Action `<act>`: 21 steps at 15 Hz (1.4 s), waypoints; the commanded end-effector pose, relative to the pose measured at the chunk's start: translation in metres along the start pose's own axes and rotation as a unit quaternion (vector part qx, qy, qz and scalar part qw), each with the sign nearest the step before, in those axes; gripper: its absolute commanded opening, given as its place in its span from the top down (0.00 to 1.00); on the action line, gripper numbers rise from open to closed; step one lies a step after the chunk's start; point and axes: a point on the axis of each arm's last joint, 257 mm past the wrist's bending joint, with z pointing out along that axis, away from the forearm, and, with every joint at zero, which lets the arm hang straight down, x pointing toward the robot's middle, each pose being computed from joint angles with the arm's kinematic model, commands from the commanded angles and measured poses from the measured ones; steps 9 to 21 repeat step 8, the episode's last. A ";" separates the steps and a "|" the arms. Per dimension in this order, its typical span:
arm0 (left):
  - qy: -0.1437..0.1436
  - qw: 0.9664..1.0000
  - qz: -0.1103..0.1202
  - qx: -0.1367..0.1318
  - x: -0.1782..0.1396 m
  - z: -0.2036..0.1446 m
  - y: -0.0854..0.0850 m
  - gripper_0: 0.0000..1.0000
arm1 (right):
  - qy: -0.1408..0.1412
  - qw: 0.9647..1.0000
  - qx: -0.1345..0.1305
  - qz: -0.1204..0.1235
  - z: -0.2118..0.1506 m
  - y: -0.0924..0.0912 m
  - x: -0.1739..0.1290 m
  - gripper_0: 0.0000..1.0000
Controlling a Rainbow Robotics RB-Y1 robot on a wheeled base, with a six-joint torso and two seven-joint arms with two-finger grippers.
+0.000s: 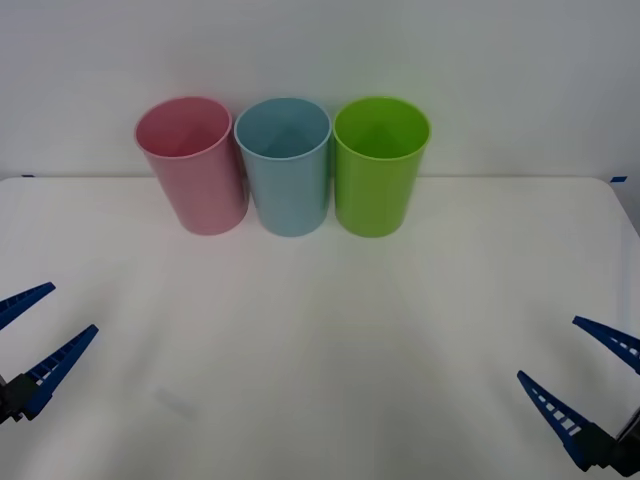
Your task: Grasp the object on the table and drop it into the matching bin: aluminum can to the light blue bin, PET bottle to the pink bin.
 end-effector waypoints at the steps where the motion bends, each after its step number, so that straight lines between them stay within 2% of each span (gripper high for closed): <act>1: 0.000 1.000 0.000 0.000 0.000 0.000 0.000 0.00 | -0.002 1.000 -0.008 -0.001 -0.001 0.005 -0.001 0.00; 4: 0.000 1.000 0.000 0.000 0.000 0.000 0.000 0.00 | -0.001 1.000 -0.017 0.000 -0.005 0.010 0.000 0.00; 21: 0.000 1.000 0.000 0.000 0.000 0.000 0.000 0.00 | 0.000 1.000 -0.017 0.000 -0.006 0.009 0.000 0.00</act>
